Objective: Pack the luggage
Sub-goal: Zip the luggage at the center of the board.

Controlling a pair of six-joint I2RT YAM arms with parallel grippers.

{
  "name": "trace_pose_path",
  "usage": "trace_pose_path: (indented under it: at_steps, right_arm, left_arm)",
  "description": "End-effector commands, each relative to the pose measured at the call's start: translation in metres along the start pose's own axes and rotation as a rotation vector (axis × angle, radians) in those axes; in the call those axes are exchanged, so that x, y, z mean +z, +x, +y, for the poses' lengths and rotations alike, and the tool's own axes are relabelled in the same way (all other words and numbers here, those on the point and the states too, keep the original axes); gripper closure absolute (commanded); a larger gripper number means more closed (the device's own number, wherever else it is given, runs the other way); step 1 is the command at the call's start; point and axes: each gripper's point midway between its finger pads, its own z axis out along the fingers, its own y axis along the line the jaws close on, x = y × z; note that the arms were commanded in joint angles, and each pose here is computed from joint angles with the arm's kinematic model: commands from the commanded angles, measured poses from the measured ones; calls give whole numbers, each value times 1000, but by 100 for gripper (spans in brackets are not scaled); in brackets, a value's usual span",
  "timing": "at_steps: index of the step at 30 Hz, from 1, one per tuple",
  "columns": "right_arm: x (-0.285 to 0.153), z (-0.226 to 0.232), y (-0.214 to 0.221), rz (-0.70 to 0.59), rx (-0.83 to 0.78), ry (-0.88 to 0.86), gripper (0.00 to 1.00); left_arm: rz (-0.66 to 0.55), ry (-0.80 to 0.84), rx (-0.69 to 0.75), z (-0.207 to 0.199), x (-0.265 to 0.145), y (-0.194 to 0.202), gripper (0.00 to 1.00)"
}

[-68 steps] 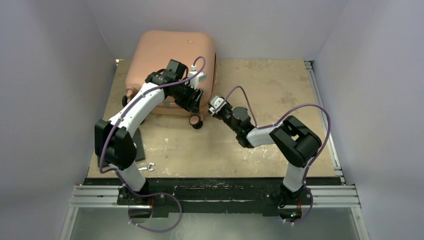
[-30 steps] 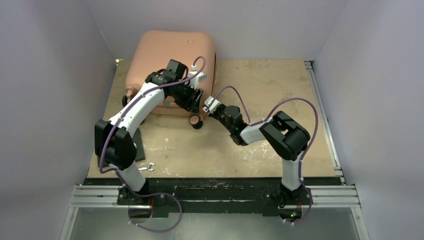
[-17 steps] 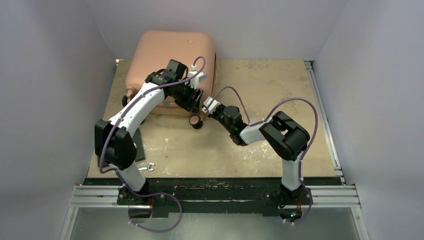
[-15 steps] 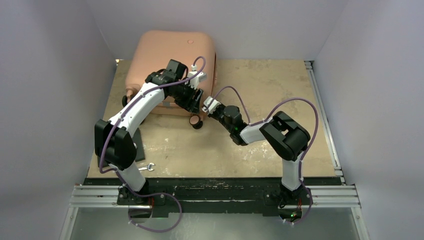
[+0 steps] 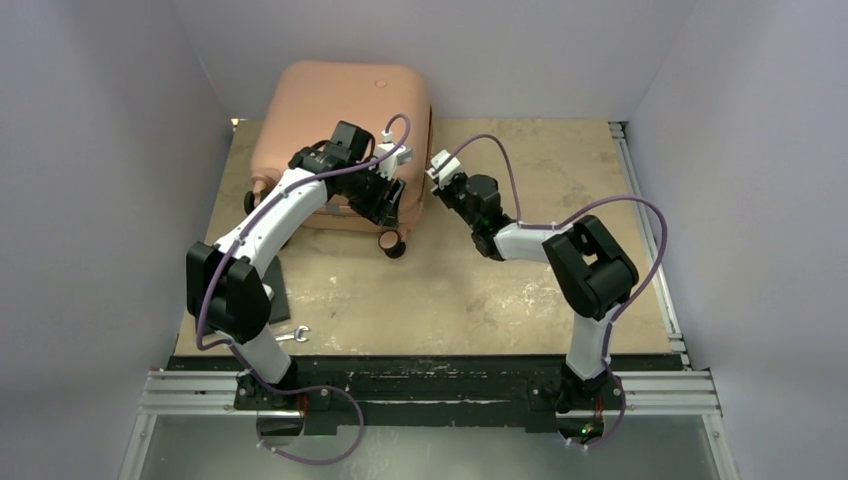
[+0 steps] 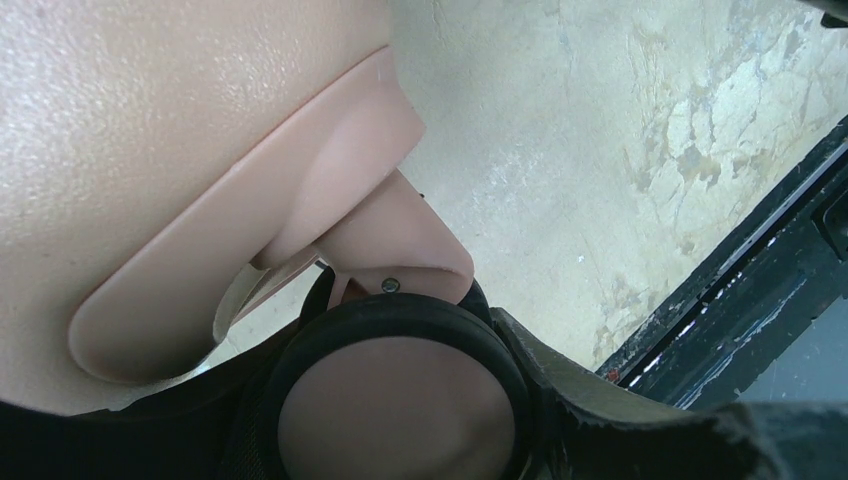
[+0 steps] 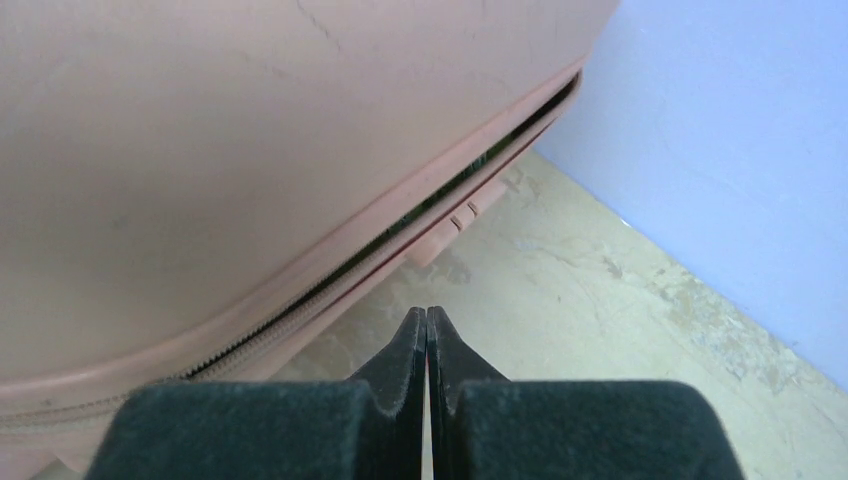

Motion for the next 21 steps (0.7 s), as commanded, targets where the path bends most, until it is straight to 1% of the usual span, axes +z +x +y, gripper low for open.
trace_pose_path:
  at_steps: [1,2,6,7,8,12,15,18,21]
  right_arm:
    - [10,4,-28,-33,56,-45,100]
    - [11,6,-29,-33,53,-62,100]
    - [4,30,-33,-58,-6,-218,100]
    - [1,32,-31,-53,-8,-240,93]
    - [-2,33,-29,-50,-4,-260,88]
    - [-16,40,-25,-51,-1,-364,73]
    - [-21,38,-20,-35,22,-423,67]
    - [-22,34,-17,-21,78,-493,65]
    - [-21,36,-16,2,136,-585,66]
  left_arm:
    - [-133,73,68,-24,-33,-25,100]
    - [-133,71,69,-24,-33,-25,100]
    - [-138,72,68,-25,-34,-26,100]
    - [-137,74,68,-25,-33,-26,100]
    - [-139,74,68,-25,-33,-27,100]
    - [-136,79,67,-25,-32,-27,100]
    - [-138,81,69,-25,-32,-27,100]
    - [-144,82,70,-26,-33,-29,100]
    - [-147,81,72,-26,-35,-29,100]
